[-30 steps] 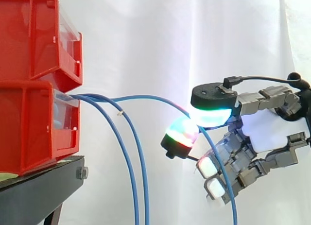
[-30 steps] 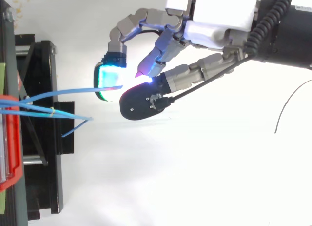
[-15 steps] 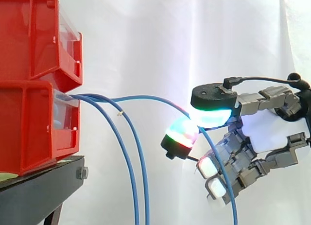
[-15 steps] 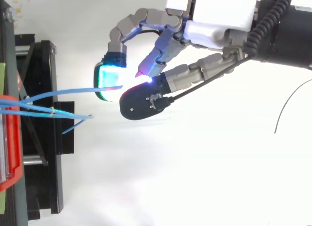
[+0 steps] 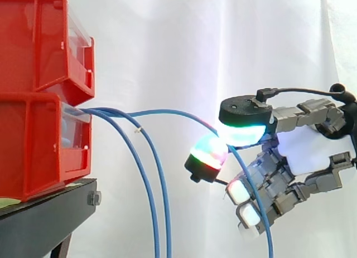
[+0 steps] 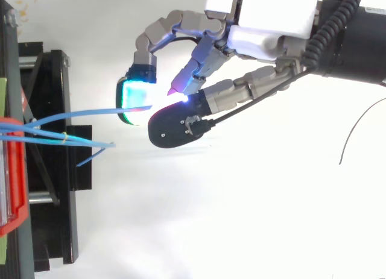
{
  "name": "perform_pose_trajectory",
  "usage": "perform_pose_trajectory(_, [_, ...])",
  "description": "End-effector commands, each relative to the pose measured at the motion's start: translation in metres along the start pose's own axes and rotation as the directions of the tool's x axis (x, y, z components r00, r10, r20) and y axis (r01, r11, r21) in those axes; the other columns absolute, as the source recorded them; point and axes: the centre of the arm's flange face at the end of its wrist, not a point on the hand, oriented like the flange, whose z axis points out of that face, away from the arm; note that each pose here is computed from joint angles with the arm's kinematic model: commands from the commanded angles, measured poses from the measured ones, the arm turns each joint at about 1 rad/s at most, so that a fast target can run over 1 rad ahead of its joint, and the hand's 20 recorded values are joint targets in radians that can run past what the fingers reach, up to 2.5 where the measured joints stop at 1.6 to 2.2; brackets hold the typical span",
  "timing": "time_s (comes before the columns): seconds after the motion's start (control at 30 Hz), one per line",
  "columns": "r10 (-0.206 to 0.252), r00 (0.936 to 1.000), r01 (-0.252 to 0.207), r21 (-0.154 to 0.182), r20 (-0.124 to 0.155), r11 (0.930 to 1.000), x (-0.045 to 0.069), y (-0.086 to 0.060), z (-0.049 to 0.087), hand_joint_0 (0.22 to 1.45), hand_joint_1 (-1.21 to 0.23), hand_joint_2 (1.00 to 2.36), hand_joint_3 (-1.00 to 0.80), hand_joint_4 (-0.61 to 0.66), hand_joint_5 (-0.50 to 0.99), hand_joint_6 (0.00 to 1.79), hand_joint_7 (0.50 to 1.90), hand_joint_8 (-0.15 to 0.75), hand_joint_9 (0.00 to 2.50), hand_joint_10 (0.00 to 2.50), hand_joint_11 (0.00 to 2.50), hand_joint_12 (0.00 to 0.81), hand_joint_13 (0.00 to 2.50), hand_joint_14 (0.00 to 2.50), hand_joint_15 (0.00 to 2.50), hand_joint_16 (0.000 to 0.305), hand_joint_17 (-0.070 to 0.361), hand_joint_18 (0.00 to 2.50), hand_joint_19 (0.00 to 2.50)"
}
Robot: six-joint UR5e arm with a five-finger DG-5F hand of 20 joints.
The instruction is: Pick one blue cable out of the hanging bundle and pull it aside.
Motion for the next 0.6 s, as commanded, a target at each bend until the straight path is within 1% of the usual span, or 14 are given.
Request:
perform_pose_trajectory(0.0, [0.000, 1.0000, 0.000, 0.000, 0.000, 1.0000, 0.0000, -0.0001, 0.0000, 0.57, -0.83, 1.01, 0.07, -0.17, -0.01, 0.87, 0.97, 0.311, 1.14, 0.01, 0.29, 0.412, 0.94, 0.02, 0.52, 0.068, 0.153, 0.69, 0.34])
perform_pose_trajectory(0.57, [0.000, 1.0000, 0.000, 0.000, 0.000, 1.0000, 0.0000, -0.0001, 0.0000, 0.57, -0.84, 1.00, 0.07, -0.17, -0.01, 0.88, 0.96, 0.309, 1.14, 0.01, 0.29, 0.409, 0.96, 0.02, 0.54, 0.068, 0.152, 0.70, 0.35])
